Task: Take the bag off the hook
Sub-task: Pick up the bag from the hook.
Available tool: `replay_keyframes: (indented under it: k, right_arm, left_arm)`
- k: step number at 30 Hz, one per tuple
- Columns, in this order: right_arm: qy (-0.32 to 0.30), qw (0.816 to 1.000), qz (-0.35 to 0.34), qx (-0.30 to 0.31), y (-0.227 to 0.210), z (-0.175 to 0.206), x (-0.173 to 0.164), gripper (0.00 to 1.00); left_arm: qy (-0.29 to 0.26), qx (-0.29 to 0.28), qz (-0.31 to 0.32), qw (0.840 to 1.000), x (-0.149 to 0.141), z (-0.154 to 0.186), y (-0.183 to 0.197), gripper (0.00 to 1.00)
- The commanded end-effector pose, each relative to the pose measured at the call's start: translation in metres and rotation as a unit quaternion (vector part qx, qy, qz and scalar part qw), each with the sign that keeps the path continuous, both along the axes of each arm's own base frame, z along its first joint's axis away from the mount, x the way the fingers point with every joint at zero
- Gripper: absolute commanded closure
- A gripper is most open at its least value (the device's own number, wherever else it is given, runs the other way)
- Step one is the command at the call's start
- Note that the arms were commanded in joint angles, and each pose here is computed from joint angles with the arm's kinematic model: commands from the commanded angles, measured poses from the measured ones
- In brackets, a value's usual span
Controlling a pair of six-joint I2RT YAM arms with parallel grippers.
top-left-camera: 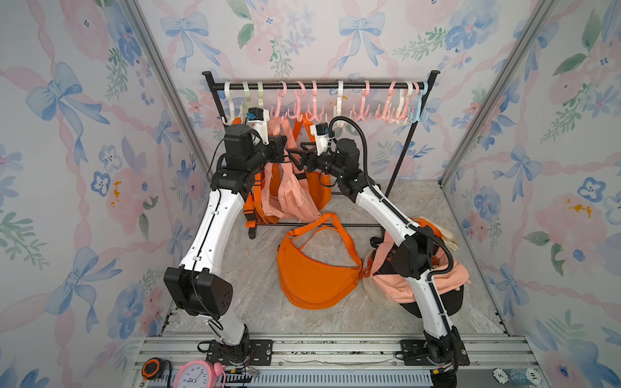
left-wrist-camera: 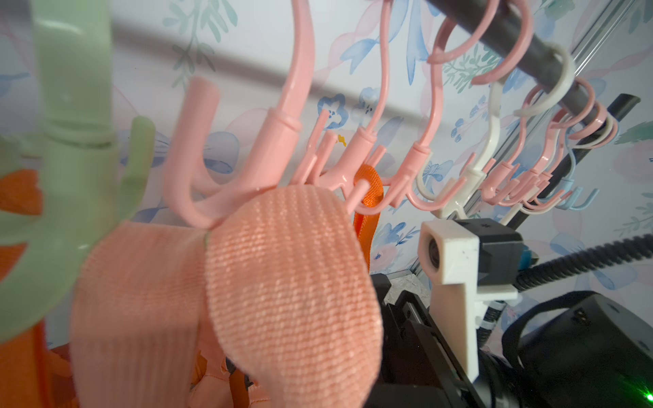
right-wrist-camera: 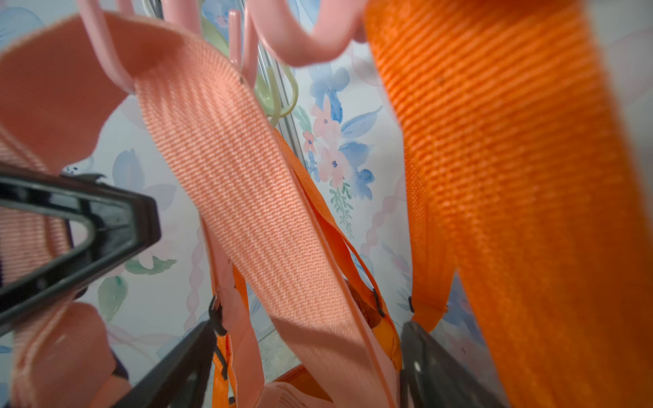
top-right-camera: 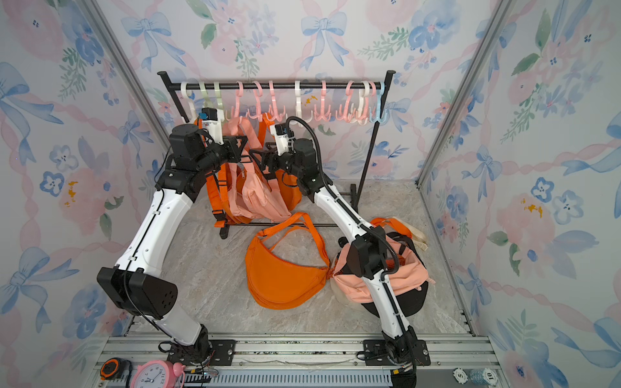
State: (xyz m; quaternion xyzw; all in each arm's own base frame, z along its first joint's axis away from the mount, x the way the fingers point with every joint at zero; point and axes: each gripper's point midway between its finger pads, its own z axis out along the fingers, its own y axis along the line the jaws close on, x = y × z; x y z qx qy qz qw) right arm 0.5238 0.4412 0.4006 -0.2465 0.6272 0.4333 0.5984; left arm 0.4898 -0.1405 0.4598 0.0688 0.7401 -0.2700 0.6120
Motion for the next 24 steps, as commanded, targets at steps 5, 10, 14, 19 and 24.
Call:
replay_keyframes:
  k: [5, 10, 14, 19, 24]
  right_arm:
    - [0.007, 1.0, -0.004, 0.013, 0.001, -0.004, 0.014, 0.27]
    - [0.004, 1.0, -0.013, 0.023, 0.002, -0.006, 0.021, 0.34]
    - [0.005, 0.999, -0.012, 0.035, 0.0, -0.003, 0.023, 0.56]
    - [0.007, 0.999, -0.008, 0.037, 0.001, -0.002, 0.021, 0.87]
    - [0.002, 0.999, -0.006, 0.042, 0.0, 0.005, 0.018, 1.0]
  left_arm:
    - [-0.002, -0.012, -0.008, 1.0, -0.001, 0.002, 0.002, 1.0]
    - [0.0, -0.012, -0.008, 1.0, -0.002, 0.001, 0.003, 1.0]
    - [0.005, -0.014, -0.009, 1.0, -0.001, -0.005, 0.003, 1.0]
    - [0.009, -0.015, -0.008, 1.0, 0.001, -0.008, 0.003, 1.0]
    - [0.009, -0.015, -0.007, 1.0, 0.002, -0.008, 0.005, 1.0]
